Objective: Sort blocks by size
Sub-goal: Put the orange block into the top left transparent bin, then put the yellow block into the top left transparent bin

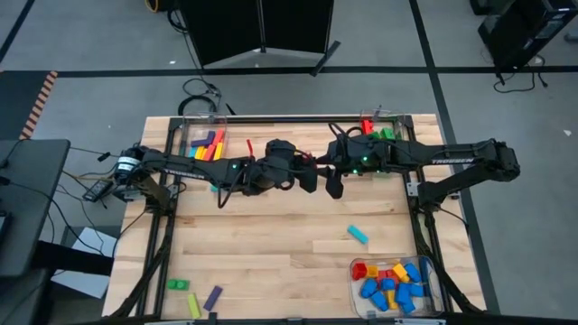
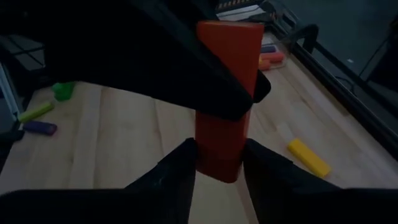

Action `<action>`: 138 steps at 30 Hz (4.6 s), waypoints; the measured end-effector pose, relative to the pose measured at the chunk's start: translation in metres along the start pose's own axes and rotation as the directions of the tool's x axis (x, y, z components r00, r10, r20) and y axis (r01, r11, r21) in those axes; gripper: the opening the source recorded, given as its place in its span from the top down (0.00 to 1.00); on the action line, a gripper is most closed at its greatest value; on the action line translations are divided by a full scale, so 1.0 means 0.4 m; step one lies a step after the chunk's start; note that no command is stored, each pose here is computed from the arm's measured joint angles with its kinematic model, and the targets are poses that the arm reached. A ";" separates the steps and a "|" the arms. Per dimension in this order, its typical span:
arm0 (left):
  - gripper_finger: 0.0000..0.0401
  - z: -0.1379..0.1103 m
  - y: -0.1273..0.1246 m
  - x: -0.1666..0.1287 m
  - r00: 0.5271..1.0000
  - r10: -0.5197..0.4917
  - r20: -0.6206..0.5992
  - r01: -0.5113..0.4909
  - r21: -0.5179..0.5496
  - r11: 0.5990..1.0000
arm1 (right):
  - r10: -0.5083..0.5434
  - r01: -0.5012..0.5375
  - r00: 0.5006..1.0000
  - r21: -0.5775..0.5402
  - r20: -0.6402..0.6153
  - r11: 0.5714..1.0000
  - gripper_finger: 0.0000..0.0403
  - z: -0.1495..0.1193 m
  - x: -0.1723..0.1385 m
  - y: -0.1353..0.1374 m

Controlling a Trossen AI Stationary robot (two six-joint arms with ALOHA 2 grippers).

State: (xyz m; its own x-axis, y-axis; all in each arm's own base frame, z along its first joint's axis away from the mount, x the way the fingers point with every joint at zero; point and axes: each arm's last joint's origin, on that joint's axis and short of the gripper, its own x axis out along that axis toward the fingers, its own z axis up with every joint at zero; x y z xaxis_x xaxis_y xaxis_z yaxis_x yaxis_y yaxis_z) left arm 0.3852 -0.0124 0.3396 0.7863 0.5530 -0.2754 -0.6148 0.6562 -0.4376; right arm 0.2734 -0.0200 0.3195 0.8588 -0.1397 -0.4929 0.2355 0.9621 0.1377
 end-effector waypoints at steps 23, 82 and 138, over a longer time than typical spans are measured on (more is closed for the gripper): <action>0.84 0.166 0.251 -0.126 0.964 0.257 -0.072 -0.237 0.212 0.948 | -0.143 0.167 0.981 0.198 -0.131 0.966 0.25 -0.022 0.000 -0.085; 0.54 0.115 0.762 -0.111 0.662 0.545 -0.514 -0.570 0.126 0.812 | -0.246 0.264 0.965 0.391 -0.096 0.882 0.29 -0.018 -0.001 -0.091; 0.30 -0.063 0.535 0.456 0.576 0.221 -0.787 0.279 0.444 0.852 | -0.197 0.229 0.973 0.399 -0.120 0.888 0.29 -0.030 -0.001 -0.049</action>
State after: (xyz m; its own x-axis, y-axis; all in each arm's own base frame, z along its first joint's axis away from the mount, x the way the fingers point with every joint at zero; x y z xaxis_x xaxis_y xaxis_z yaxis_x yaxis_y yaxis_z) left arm 0.3984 0.2159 0.1740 0.3649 0.0594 -0.9291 -0.3312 0.9410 -0.0699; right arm 0.2630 -0.0360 0.3068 0.7346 -0.2977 -0.6098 0.5877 0.7283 0.3524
